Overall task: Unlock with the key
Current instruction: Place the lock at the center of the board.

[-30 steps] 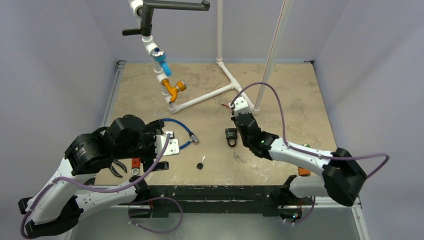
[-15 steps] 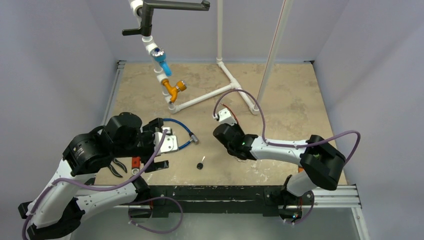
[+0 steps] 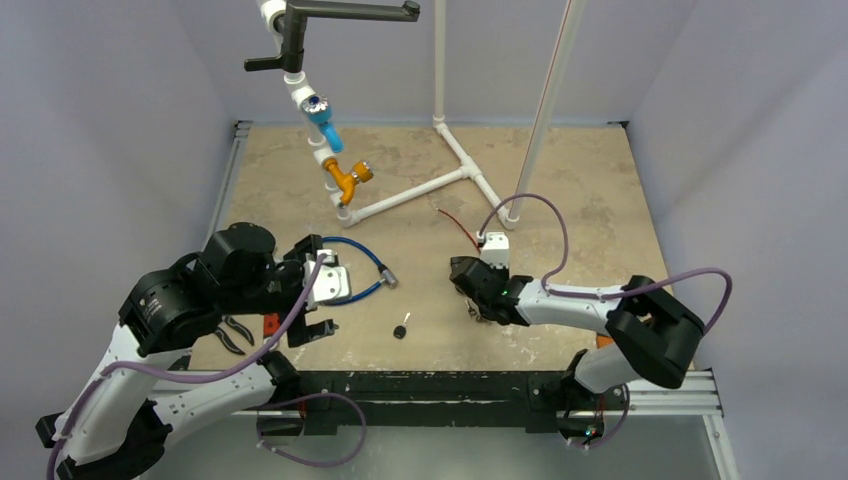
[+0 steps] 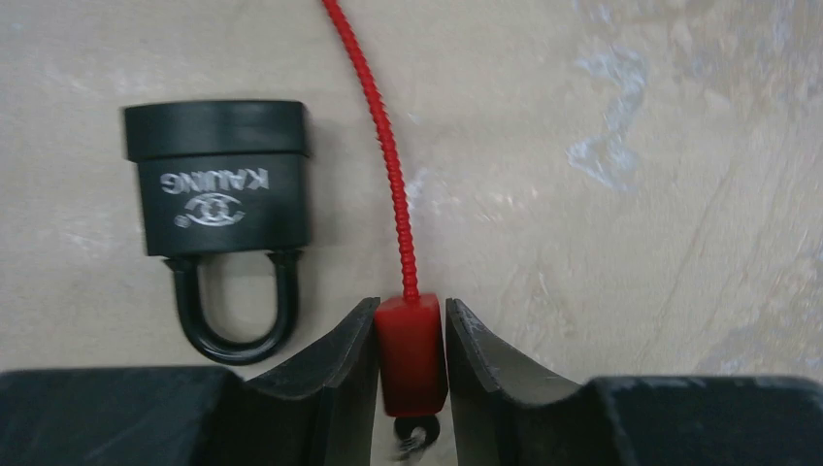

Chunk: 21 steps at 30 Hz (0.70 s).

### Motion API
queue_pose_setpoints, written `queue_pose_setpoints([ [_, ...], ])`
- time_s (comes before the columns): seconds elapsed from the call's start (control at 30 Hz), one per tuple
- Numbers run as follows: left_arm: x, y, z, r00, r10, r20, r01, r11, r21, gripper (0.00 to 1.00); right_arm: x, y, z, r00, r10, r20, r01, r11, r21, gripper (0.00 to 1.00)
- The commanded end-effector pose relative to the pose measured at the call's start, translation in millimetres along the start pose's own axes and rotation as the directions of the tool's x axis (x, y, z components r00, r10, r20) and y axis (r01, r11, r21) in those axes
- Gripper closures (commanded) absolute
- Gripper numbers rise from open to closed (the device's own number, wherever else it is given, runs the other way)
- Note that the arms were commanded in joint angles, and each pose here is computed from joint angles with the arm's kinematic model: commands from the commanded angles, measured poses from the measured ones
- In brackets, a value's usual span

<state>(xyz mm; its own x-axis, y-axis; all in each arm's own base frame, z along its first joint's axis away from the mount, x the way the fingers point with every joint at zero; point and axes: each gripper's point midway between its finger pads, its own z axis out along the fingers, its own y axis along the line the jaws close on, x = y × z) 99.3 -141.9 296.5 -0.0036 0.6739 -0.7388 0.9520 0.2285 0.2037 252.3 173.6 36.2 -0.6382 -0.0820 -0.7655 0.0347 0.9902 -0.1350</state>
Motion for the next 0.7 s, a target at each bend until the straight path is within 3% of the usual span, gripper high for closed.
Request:
queue_pose_setpoints([
  [0.0, -19, -1, -10, 0.997, -0.010, 0.078, 0.010, 1.000, 0.002, 0.00, 12, -8, -5, 0.961, 0.272, -0.050, -0.273, 0.962, -0.028, 0.67],
  [0.13, -24, -2, -12, 0.995, -0.020, 0.097, 0.019, 1.000, 0.012, 0.00, 14, -19, -4, 0.948, 0.314, -0.051, -0.314, 0.949, -0.008, 0.47],
  [0.3, -25, -4, -12, 0.993, -0.042, 0.106, 0.040, 0.999, 0.023, 0.00, -1, -17, -10, 0.952, 0.304, -0.032, -0.305, 0.952, -0.019, 0.32],
  [0.53, -26, 1, -13, 0.994, -0.039, 0.102, 0.039, 0.999, 0.002, 0.00, -45, -20, -28, 0.948, 0.313, 0.055, -0.309, 0.949, -0.065, 0.34],
  [0.67, -29, 26, -17, 0.995, -0.057, 0.082, 0.067, 0.990, -0.120, 0.00, -73, -18, -44, 0.950, 0.295, 0.102, -0.281, 0.951, -0.129, 0.38],
])
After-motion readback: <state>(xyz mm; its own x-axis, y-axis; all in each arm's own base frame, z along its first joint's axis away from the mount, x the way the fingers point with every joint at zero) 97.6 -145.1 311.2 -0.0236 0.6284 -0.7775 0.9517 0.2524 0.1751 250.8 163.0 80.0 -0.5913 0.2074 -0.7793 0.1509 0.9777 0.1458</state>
